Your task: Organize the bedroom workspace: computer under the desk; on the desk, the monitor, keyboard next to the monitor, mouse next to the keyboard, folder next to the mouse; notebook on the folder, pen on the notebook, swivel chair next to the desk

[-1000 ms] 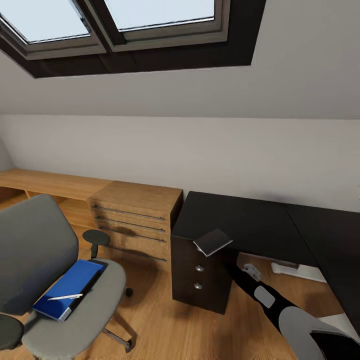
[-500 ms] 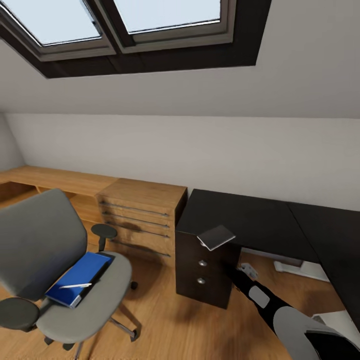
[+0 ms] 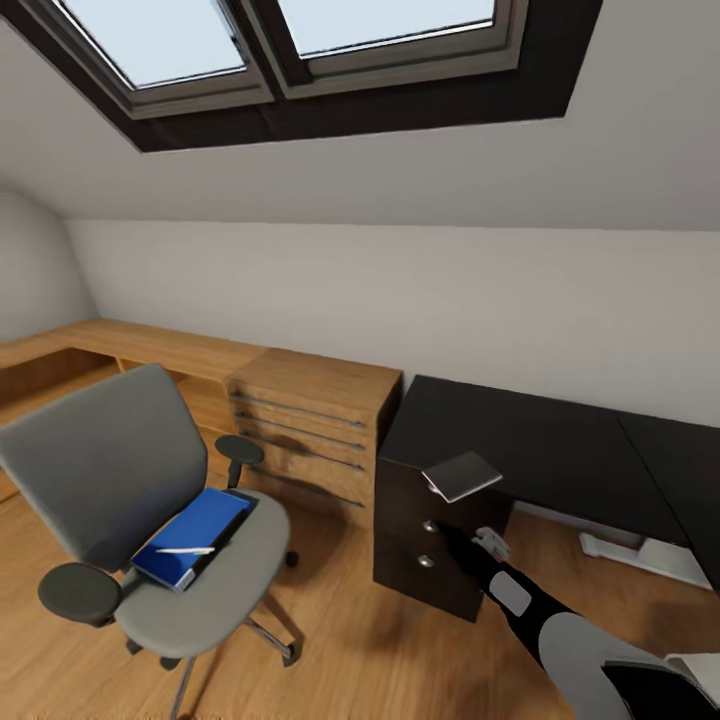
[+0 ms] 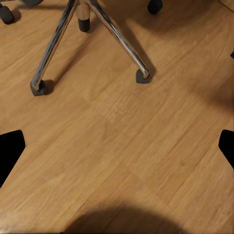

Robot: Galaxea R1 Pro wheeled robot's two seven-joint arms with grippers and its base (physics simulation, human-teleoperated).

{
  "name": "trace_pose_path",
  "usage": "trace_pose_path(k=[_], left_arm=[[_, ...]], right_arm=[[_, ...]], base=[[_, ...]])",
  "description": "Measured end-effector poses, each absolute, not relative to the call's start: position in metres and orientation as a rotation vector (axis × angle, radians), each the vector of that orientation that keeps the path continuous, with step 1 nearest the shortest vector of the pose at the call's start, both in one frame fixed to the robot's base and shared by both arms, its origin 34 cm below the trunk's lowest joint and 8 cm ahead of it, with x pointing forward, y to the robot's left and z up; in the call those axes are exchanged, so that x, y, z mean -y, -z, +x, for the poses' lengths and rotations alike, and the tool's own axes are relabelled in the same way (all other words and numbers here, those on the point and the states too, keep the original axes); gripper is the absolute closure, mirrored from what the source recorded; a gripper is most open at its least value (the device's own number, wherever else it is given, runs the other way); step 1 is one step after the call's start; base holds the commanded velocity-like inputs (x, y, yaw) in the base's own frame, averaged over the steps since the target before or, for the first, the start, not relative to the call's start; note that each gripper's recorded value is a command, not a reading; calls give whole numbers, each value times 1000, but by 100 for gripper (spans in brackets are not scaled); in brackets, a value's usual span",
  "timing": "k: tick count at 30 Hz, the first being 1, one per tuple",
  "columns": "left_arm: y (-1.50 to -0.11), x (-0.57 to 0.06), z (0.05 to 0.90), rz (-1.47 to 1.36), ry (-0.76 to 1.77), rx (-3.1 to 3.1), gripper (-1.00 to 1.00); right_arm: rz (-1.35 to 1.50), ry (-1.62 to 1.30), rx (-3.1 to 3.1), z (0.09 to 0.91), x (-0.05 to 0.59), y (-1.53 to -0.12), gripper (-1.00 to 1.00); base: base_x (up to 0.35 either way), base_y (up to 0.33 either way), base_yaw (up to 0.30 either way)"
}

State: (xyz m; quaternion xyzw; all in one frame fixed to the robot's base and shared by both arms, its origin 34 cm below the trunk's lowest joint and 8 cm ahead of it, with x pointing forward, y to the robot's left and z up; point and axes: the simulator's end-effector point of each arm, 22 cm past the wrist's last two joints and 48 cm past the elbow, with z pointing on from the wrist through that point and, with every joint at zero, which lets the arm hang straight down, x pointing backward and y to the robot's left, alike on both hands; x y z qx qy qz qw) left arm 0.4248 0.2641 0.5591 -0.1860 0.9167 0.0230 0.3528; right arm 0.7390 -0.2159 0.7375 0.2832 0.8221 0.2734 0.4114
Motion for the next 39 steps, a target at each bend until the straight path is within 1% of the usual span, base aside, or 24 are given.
trace_pose_path(k=[5, 10, 18, 26, 37, 39], left_arm=[[-557, -264, 423, -483, -61, -2377, -100], [-556, -264, 421, -483, -62, -2383, -100], [-553, -265, 418, -485, -66, -2393, -100], [-550, -265, 414, -487, -70, -2403, -100], [-549, -268, 413, -486, -75, -2407, -100], [-549, -268, 413, -485, -76, -2407, -100]], right_arm=[[709, -692, -2076, 738, 210, -734, -100], [690, -718, -2089, 737, 186, -732, -100], [531, -617, -2141, 732, 151, -725, -100], [455, -572, -2158, 730, 131, -720, -100], [444, -569, -2160, 729, 128, -719, -100], [447, -565, -2159, 730, 130, -719, -100]], base=[[0, 0, 210], [0, 0, 197], [0, 0, 191], [0, 0, 172], [0, 0, 35], [0, 0, 196]])
